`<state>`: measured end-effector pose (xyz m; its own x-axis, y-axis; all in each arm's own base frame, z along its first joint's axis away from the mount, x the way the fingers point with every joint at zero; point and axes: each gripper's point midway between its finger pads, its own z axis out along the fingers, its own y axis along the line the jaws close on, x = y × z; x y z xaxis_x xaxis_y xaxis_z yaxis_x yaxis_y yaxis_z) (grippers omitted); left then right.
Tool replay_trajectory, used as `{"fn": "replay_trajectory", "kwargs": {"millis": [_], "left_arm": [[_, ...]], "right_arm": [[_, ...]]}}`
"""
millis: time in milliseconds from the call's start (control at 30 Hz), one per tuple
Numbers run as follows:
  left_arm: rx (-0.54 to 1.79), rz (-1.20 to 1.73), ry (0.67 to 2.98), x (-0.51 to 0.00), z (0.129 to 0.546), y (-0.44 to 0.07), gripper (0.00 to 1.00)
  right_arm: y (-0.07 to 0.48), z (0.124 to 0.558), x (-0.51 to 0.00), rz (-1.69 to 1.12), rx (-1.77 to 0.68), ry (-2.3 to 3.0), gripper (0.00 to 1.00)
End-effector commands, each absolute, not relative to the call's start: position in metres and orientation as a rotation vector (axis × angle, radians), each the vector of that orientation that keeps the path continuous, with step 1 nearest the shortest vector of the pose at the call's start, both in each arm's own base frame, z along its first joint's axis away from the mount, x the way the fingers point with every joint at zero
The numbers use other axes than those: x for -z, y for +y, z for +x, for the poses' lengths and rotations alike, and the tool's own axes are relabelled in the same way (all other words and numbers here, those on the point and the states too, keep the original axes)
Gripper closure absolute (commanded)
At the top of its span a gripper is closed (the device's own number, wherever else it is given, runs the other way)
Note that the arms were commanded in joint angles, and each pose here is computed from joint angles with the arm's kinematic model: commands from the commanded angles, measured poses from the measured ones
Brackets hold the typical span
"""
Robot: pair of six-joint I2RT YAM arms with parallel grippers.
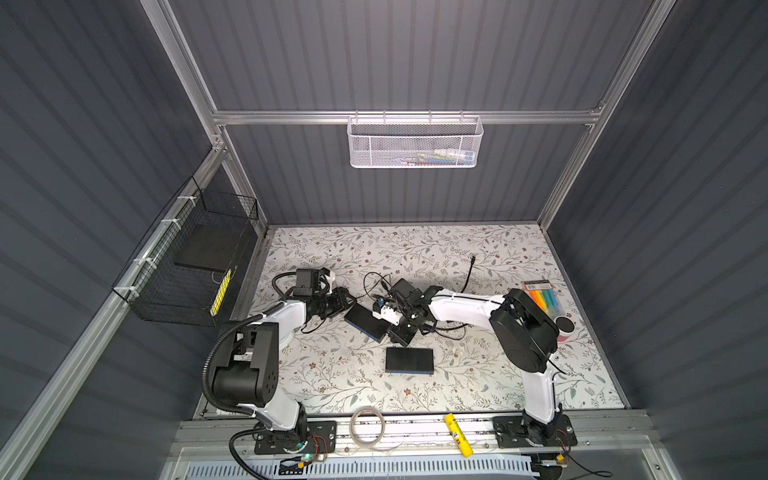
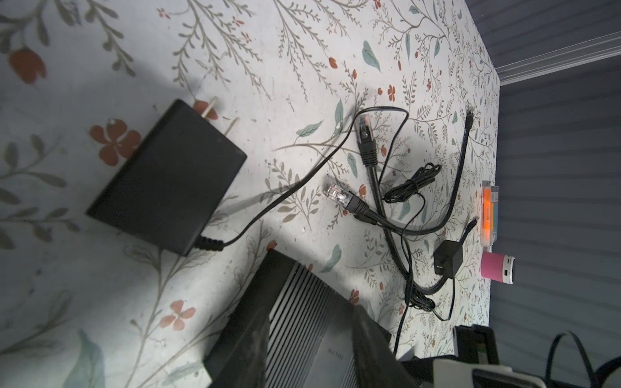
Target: Insert the plug into the switch port
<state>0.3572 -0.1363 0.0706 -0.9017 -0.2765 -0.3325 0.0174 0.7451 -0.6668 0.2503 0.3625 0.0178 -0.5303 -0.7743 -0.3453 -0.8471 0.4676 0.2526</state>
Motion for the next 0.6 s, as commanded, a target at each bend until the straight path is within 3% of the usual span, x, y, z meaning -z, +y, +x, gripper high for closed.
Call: {"fn": "replay_trajectory", "kwargs": {"millis": [0, 567], "left_arm": [[1.001, -0.190, 2.561, -0.059, 0.349, -0.140, 0.59], [1.031, -0.186, 2.584, -0.044, 0.347, -0.146, 0.60]], "right_arm": [[0.362, 0.246, -0.012, -1.425, -0.575, 2.568, 1.00], [0.367, 0.247, -0.011, -1.438, -0.542, 2.572, 1.00]]}}
